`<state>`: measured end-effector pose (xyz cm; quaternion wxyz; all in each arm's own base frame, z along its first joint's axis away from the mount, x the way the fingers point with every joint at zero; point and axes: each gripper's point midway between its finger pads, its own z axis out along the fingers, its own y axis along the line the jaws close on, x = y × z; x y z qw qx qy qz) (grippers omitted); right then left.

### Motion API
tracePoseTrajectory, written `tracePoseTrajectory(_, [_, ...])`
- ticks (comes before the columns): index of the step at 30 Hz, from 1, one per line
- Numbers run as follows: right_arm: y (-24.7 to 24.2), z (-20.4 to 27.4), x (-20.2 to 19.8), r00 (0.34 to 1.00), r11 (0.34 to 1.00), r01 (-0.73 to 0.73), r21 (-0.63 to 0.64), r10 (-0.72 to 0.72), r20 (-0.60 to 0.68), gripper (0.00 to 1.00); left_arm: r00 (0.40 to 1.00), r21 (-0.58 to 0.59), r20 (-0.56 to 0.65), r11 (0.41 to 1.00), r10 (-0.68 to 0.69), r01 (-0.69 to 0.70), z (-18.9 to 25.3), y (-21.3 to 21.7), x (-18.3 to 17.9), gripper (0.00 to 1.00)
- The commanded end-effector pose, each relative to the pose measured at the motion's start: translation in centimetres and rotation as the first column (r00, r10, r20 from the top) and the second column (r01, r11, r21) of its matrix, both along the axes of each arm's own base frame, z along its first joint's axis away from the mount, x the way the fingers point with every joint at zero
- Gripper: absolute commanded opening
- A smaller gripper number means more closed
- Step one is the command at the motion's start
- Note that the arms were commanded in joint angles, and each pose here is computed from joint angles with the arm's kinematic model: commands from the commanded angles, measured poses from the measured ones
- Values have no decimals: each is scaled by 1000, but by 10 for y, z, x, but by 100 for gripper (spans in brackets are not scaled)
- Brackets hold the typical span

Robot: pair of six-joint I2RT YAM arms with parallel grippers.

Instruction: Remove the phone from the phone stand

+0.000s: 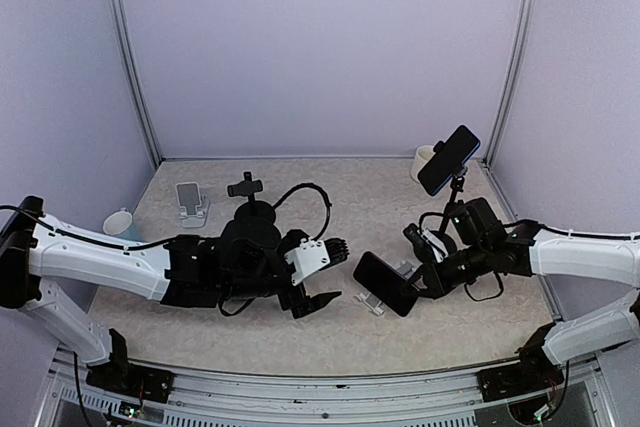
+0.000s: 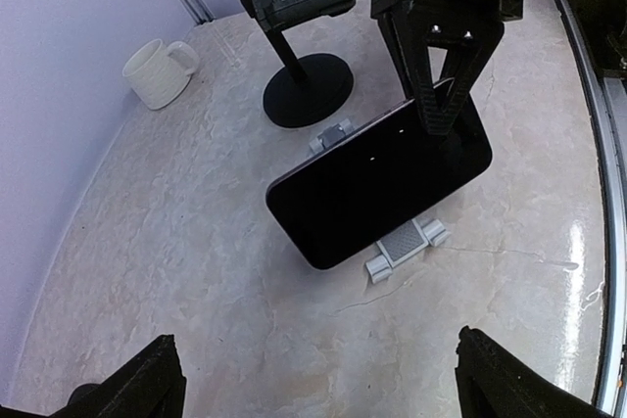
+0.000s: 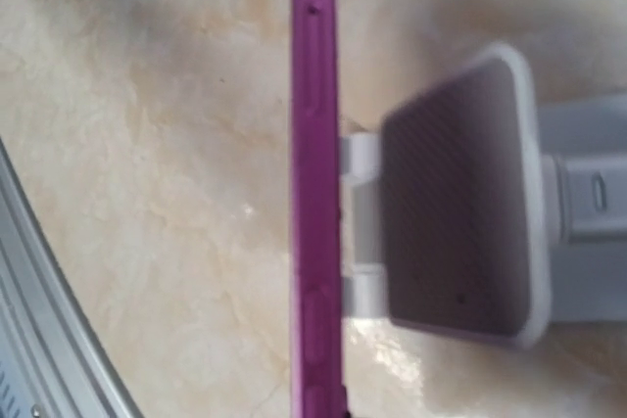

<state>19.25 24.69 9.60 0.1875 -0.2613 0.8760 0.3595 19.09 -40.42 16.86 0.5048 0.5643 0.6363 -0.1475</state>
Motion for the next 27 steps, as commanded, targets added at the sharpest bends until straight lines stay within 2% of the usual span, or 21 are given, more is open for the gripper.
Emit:
tracePoseTrajectory(1, [16,33,3,992,994,-101,30,98,80,0,998,6,-1,998,-55,55,11,-9,-9,92])
tracePoseTrajectory(8, [44,46,-21,948,954,-297,-53,301,106,0,974,117,-68,968,-215,222,8,-3,-41,86])
tracePoseTrajectory(15, [67,41,-51,888,893,-426,-142,443,121,0,968,79,-122,970,-220,231,31,13,-53,76])
tracePoseTrajectory(20, [81,50,-70,836,848,-510,-147,529,146,0,954,102,-187,961,-236,258,18,25,-63,65])
tracePoseTrajectory(24, [89,62,-83,797,814,-574,-94,581,166,0,946,50,-211,964,-247,263,17,29,-70,66])
tracePoseTrajectory(27, [89,64,-92,766,780,-616,-111,626,143,0,939,4,-214,961,-268,275,22,28,-75,69])
